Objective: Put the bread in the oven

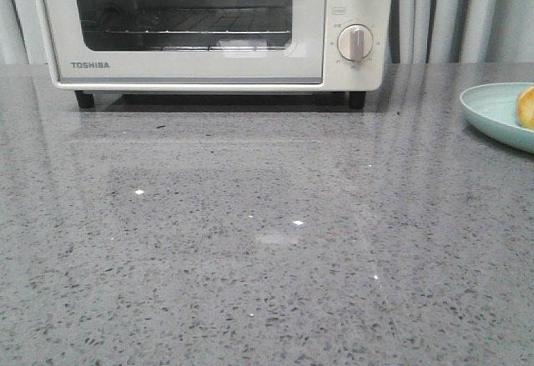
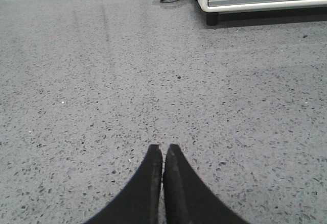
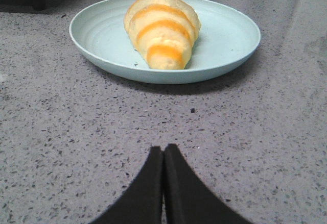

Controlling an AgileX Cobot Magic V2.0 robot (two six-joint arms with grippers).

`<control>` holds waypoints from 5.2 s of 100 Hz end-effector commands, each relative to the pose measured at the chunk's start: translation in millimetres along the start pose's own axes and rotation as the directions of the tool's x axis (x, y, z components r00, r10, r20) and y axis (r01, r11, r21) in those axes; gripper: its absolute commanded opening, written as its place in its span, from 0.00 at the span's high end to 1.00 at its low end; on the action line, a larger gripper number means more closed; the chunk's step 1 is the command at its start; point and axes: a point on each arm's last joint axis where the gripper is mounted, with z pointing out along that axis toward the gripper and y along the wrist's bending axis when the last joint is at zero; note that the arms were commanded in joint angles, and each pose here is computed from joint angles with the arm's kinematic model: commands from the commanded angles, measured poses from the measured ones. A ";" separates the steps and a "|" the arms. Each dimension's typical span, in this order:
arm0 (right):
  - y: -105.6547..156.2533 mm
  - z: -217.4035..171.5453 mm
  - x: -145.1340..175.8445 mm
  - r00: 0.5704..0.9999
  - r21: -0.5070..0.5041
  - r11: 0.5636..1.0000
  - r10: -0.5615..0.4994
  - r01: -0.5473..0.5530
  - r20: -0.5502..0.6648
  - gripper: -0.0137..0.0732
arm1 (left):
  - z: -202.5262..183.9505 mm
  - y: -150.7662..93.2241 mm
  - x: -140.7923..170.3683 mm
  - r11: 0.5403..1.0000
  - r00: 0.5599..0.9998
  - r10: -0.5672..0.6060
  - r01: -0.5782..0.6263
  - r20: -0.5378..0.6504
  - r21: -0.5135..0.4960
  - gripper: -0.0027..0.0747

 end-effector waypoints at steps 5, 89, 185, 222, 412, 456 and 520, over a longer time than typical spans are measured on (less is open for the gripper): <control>0.0 1.4 6.3 1.000 0.007 1.000 -0.011 0.010 0.006 0.90 | 0.1 -0.2 -2.3 1.000 0.995 0.002 -0.002 0.096 -0.002 0.99; -0.9 1.4 5.4 0.999 0.018 0.999 -0.040 0.040 0.016 0.90 | -0.6 -0.4 -8.0 1.000 0.987 -0.010 0.010 0.158 0.002 0.99; -10.1 -30.5 -61.5 0.633 -0.038 0.982 0.150 -0.187 0.760 0.90 | -24.2 7.4 -55.6 0.978 0.706 -0.188 0.195 0.683 0.068 0.99; -6.7 -32.9 -78.0 0.801 -0.100 0.963 0.263 -0.250 0.537 0.90 | -36.2 4.2 -84.2 0.961 0.735 -0.276 0.230 0.619 0.154 0.99; 3.3 -29.1 -185.7 0.963 -0.187 0.945 0.262 -0.268 -0.054 0.90 | 215.6 -140.5 -266.0 0.893 0.972 -0.164 0.074 0.168 0.443 0.99; 3.0 -30.5 -188.0 0.964 -0.189 0.945 0.263 -0.267 -0.046 0.90 | 225.4 -142.8 -239.4 0.906 0.997 -0.083 0.078 -0.007 0.416 0.99; 5.6 -32.4 -171.8 0.949 -0.173 0.948 0.225 -0.266 -0.223 0.90 | 23.3 -55.2 -219.8 0.863 0.962 -0.235 0.143 0.135 0.484 0.99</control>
